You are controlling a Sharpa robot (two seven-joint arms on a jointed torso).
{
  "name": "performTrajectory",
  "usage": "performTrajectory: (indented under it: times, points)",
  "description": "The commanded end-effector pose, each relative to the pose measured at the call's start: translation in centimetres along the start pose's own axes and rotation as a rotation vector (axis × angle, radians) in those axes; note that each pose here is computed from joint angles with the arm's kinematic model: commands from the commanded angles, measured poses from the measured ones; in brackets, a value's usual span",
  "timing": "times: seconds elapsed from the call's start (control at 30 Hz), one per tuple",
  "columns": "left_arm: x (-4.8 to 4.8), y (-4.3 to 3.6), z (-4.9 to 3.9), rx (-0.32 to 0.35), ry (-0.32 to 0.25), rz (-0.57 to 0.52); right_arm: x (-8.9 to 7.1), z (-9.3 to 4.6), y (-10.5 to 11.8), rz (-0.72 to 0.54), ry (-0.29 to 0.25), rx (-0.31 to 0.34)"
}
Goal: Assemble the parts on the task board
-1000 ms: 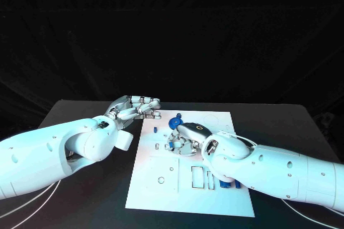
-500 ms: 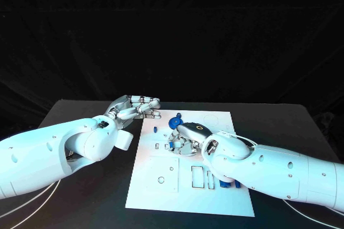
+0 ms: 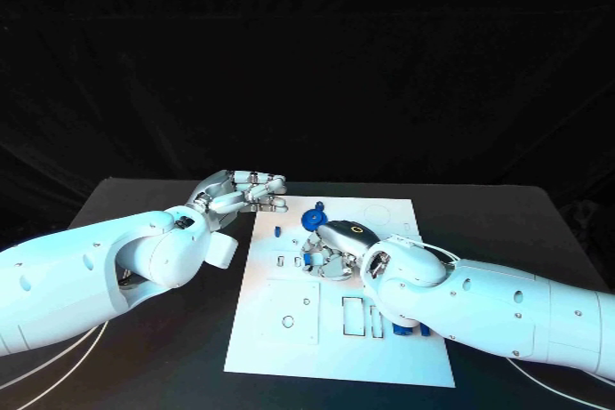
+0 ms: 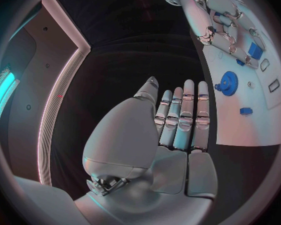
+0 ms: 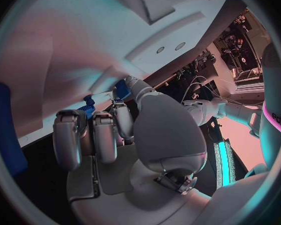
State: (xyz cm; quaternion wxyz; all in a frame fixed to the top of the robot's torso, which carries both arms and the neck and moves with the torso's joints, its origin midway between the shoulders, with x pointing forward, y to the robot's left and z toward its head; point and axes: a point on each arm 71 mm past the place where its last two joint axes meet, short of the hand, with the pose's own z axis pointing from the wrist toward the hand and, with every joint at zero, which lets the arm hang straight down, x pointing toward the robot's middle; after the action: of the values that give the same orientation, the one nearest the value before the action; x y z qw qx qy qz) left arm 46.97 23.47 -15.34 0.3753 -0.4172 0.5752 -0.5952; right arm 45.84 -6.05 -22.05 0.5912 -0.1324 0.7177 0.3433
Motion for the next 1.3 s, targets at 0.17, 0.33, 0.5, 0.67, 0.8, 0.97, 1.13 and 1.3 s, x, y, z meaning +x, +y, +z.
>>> performTrajectory:
  times: [0.17, 0.33, 0.5, 0.67, 0.8, 0.97, 1.13, 1.3]
  points:
    - [0.18, -0.09, 0.02, 0.007, 0.018, -0.004, 0.5, -0.1, -0.2, -0.014, 0.026, 0.018]
    - [0.15, -0.09, 0.02, 0.006, 0.017, -0.004, 0.5, 0.0, -0.2, -0.012, 0.022, 0.017]
    - [0.15, -0.09, 0.02, 0.006, 0.017, -0.004, 0.3, 0.0, -0.1, -0.006, 0.005, 0.014]
    - [0.15, -0.08, 0.03, 0.006, 0.017, -0.004, 0.1, -0.1, 0.0, 0.008, -0.025, 0.003]
    - [0.14, -0.07, 0.05, 0.006, 0.017, -0.004, -0.1, -0.2, 0.1, 0.023, -0.056, -0.011]
    - [0.11, 0.01, 0.12, 0.002, 0.014, -0.001, -0.8, -0.7, 0.4, 0.075, -0.128, -0.059]
    - [0.13, 0.16, 0.29, -0.004, 0.033, 0.056, -2.3, -1.3, 0.7, 0.149, -0.175, -0.113]
    - [0.35, 0.60, 0.58, -0.033, 0.092, 0.199, -5.0, -2.2, -0.6, 0.315, -0.179, -0.099]
